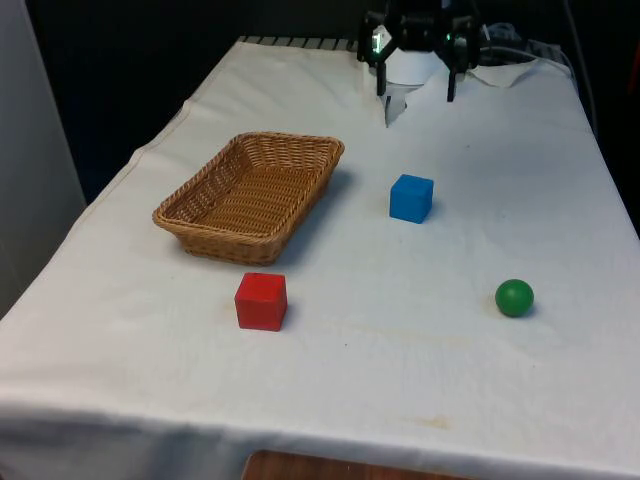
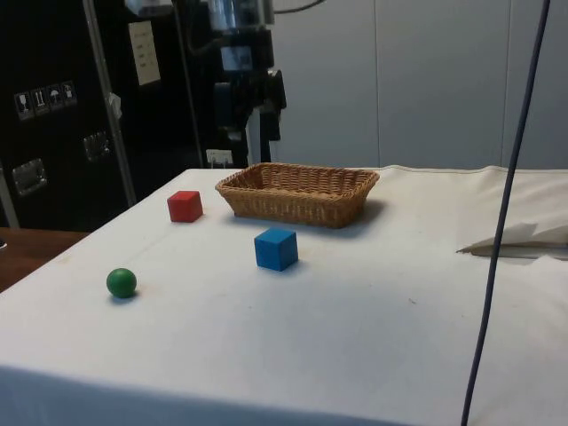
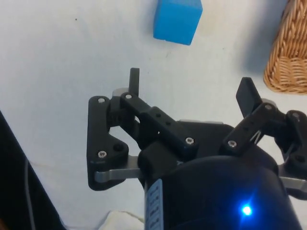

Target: Place all non-red objects into the basket.

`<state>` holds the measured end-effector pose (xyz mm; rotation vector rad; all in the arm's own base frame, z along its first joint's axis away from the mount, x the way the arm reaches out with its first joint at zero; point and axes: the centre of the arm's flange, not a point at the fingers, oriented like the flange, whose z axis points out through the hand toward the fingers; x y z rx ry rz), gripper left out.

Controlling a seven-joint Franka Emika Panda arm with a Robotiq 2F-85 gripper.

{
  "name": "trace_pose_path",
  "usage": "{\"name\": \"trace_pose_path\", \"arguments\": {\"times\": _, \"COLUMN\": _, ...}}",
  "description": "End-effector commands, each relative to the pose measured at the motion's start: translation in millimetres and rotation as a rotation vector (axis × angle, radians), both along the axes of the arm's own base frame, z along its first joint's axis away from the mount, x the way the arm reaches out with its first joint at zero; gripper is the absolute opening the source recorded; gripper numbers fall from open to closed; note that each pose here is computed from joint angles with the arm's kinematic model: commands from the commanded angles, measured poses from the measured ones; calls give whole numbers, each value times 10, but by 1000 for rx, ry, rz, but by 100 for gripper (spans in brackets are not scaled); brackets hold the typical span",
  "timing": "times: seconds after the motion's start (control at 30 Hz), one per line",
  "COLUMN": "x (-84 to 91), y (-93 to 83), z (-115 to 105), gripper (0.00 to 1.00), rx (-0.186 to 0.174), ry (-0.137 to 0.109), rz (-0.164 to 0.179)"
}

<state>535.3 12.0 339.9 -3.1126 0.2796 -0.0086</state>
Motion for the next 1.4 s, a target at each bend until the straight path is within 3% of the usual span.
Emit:
{"name": "trace_pose_path", "arguments": {"times": 0.0, "x": -13, "y": -1, "z": -39, "gripper": 100, "rx": 10, "ry": -11, "rz": -5}}
{"name": "trace_pose_path", "arguments": {"times": 0.13, "x": -53, "y": -7, "z": -169, "gripper": 100, "rx": 16, "ry": -21, "rz": -9}}
{"name": "trace_pose_path", "arguments": {"times": 0.17, "x": -57, "y": -12, "z": -157, "gripper": 100, "rx": 7, "ry": -13, "rz": -8}}
{"name": "trace_pose_path", "arguments": {"times": 0.43, "x": -95, "y": -5, "z": -450, "gripper": 100, "rx": 17, "ry": -37, "rz": -11}}
{"name": "trace_pose_path", "arguments": {"times": 0.47, "x": -86, "y": -22, "z": -429, "gripper": 100, "rx": 5, "ry": -27, "rz": -12}}
{"name": "trace_pose_path", "arguments": {"times": 0.63, "x": -125, "y": -6, "z": -596, "gripper": 100, "rx": 17, "ry": -47, "rz": -14}}
{"name": "trace_pose_path", "arguments": {"times": 0.7, "x": -121, "y": -23, "z": -610, "gripper": 100, "rx": 6, "ry": -36, "rz": -15}}
{"name": "trace_pose_path", "arguments": {"times": 0.73, "x": -136, "y": -5, "z": -628, "gripper": 100, "rx": 16, "ry": -50, "rz": -15}}
{"name": "trace_pose_path", "arguments": {"times": 0.87, "x": -157, "y": -9, "z": -698, "gripper": 100, "rx": 15, "ry": -54, "rz": -19}}
{"name": "trace_pose_path", "arguments": {"times": 0.93, "x": -165, "y": -5, "z": -756, "gripper": 100, "rx": 12, "ry": -56, "rz": -21}}
{"name": "trace_pose_path", "arguments": {"times": 0.97, "x": -164, "y": -24, "z": -743, "gripper": 100, "rx": 1, "ry": -43, "rz": -20}}
{"name": "trace_pose_path", "arguments": {"times": 1.1, "x": -183, "y": -3, "z": -904, "gripper": 100, "rx": 2, "ry": -61, "rz": -22}}
{"name": "trace_pose_path", "arguments": {"times": 1.2, "x": -186, "y": -4, "z": -998, "gripper": 100, "rx": -7, "ry": -65, "rz": -22}}
{"name": "trace_pose_path", "arguments": {"times": 1.23, "x": -182, "y": -22, "z": -1000, "gripper": 100, "rx": -20, "ry": -56, "rz": -21}}
{"name": "trace_pose_path", "arguments": {"times": 1.37, "x": -186, "y": -1, "z": -1099, "gripper": 100, "rx": -15, "ry": -68, "rz": -23}}
